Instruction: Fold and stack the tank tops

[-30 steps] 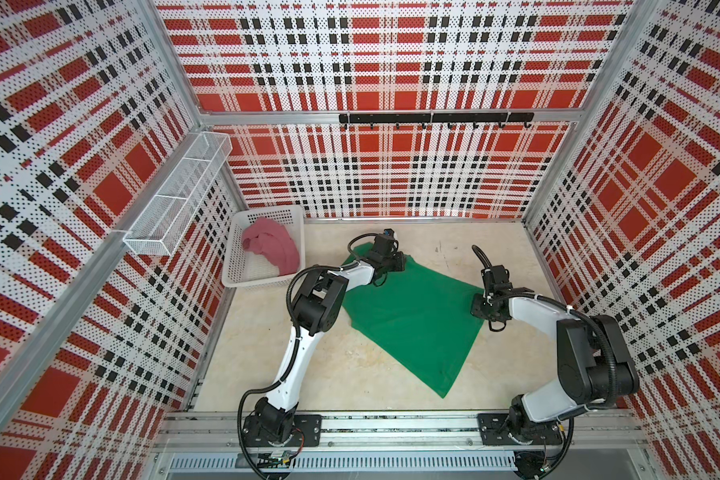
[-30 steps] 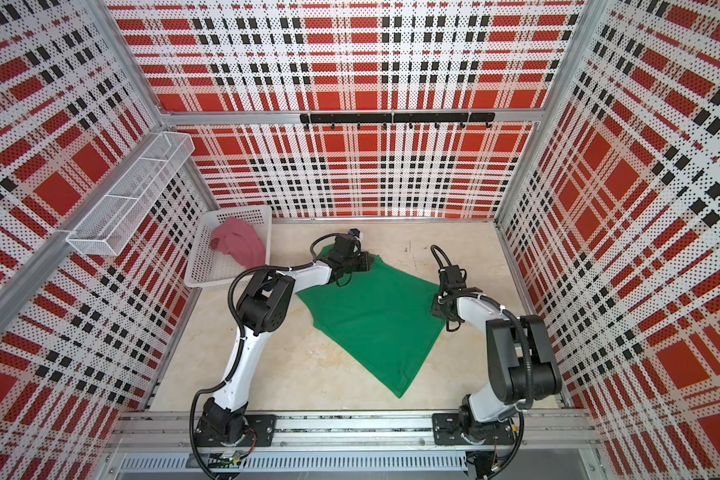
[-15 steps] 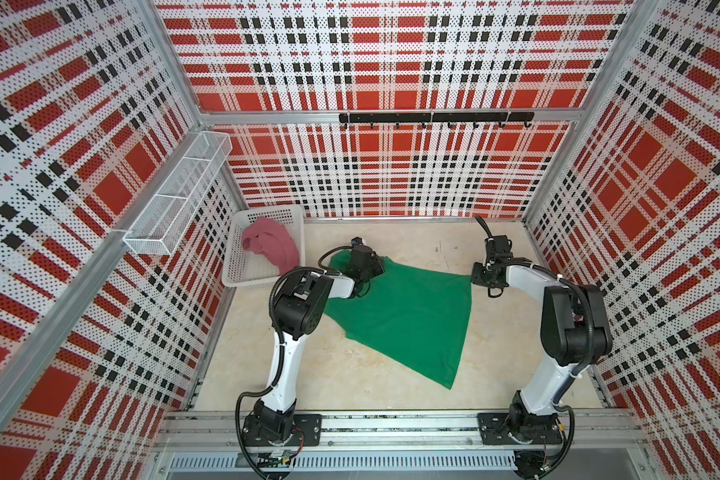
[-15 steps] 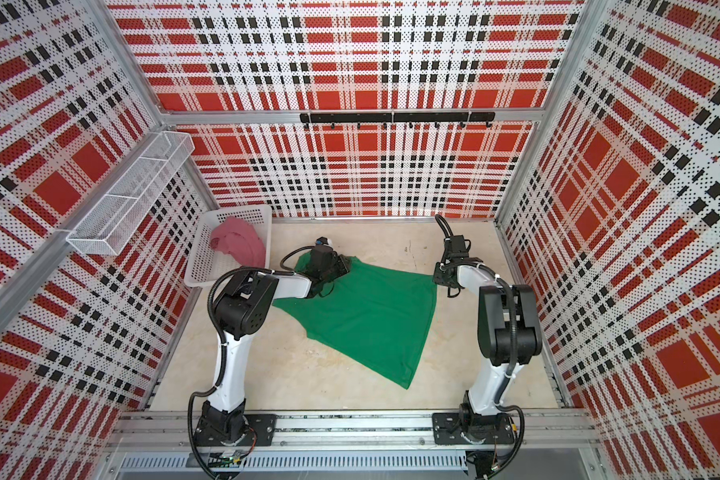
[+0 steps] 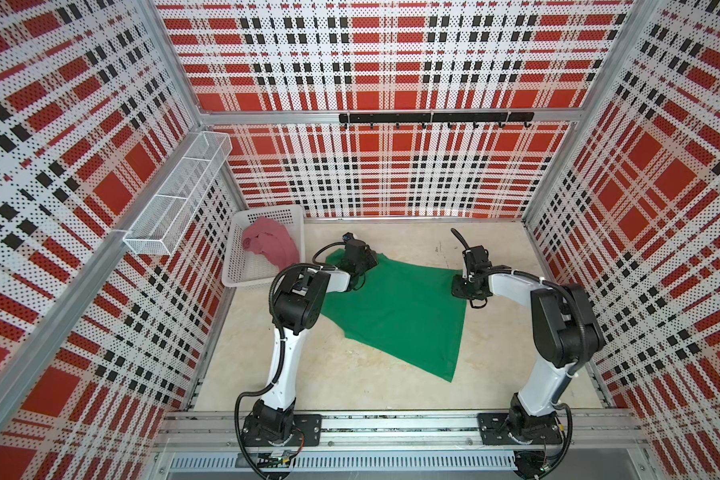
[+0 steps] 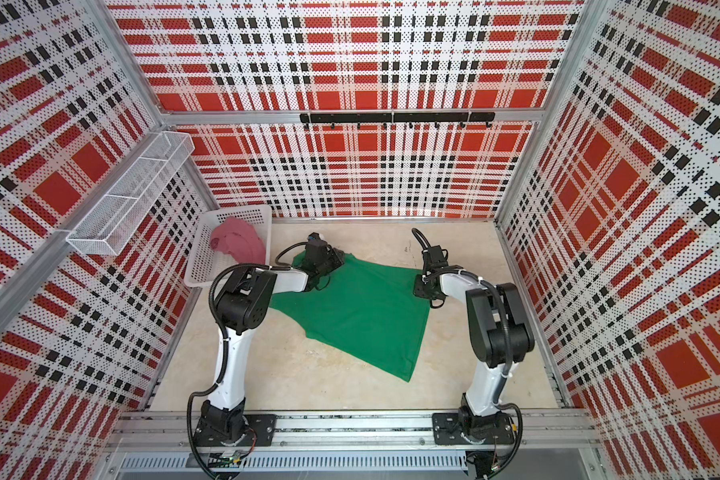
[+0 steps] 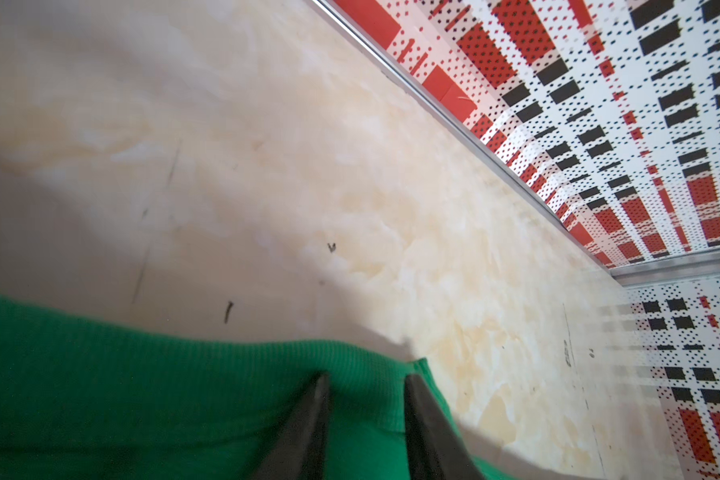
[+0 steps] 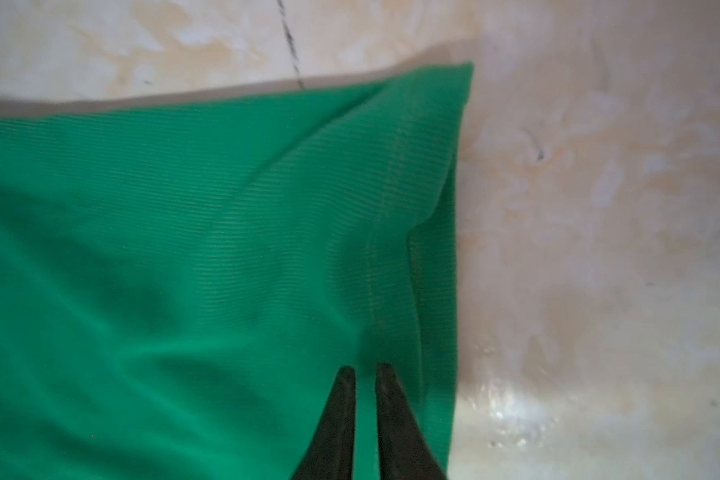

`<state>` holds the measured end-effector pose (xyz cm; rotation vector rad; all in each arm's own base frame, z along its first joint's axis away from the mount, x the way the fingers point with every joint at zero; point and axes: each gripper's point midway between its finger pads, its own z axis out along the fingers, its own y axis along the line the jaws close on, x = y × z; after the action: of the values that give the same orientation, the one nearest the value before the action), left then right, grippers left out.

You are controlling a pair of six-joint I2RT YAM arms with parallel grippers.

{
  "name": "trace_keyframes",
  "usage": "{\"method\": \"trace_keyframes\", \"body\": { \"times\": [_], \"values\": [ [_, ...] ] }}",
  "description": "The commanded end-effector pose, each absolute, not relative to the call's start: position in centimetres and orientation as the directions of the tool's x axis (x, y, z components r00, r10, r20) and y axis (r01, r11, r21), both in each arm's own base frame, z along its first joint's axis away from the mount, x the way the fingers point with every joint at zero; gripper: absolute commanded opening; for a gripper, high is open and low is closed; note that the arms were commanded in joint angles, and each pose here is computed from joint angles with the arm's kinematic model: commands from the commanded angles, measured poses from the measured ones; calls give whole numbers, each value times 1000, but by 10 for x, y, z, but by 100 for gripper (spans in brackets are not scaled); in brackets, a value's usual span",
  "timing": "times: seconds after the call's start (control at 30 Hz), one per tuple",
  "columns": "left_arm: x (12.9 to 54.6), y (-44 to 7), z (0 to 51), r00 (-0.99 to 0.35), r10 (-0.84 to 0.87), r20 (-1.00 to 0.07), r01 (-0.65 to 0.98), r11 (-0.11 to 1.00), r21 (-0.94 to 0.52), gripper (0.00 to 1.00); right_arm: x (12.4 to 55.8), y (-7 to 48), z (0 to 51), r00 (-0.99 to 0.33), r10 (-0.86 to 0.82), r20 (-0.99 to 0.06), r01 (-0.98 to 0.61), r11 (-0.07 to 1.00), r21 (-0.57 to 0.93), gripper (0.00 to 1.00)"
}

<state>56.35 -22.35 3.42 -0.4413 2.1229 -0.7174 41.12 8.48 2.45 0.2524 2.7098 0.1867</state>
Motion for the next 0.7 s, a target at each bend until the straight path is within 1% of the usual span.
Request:
{"method": "trace_keyframes", "body": {
  "times": [0.0, 0.13, 0.37, 0.47, 0.53, 0.57, 0.63, 0.67],
  "values": [
    [553, -207, 1, -620, -545, -564, -146, 786, -600, 35, 428, 68, 15, -891, 221, -396, 195, 975, 106, 13],
    [557, -202, 6, -601, -565, -565, -156, 777, -610, 35, 450, 49, 6, -888, 242, -392, 226, 970, 87, 12],
    [570, -200, 17, -552, -619, -558, -178, 742, -647, 35, 496, 25, -5, -889, 241, -389, 233, 970, 67, 12],
    [580, -206, 22, -535, -637, -555, -173, 726, -666, 35, 519, 21, 1, -884, 213, -416, 200, 977, 75, 12],
    [587, -210, 28, -525, -636, -565, -157, 725, -670, 35, 528, 23, 15, -879, 195, -435, 179, 981, 78, 13],
    [590, -212, 35, -518, -627, -582, -141, 734, -665, 37, 530, 24, 25, -872, 189, -452, 170, 982, 84, 15],
    [594, -215, 51, -501, -602, -621, -105, 755, -648, 41, 528, 24, 46, -857, 183, -482, 159, 983, 92, 23],
    [596, -217, 61, -497, -587, -640, -78, 764, -640, 44, 523, 25, 58, -851, 181, -493, 153, 983, 97, 27]
  ]
}}
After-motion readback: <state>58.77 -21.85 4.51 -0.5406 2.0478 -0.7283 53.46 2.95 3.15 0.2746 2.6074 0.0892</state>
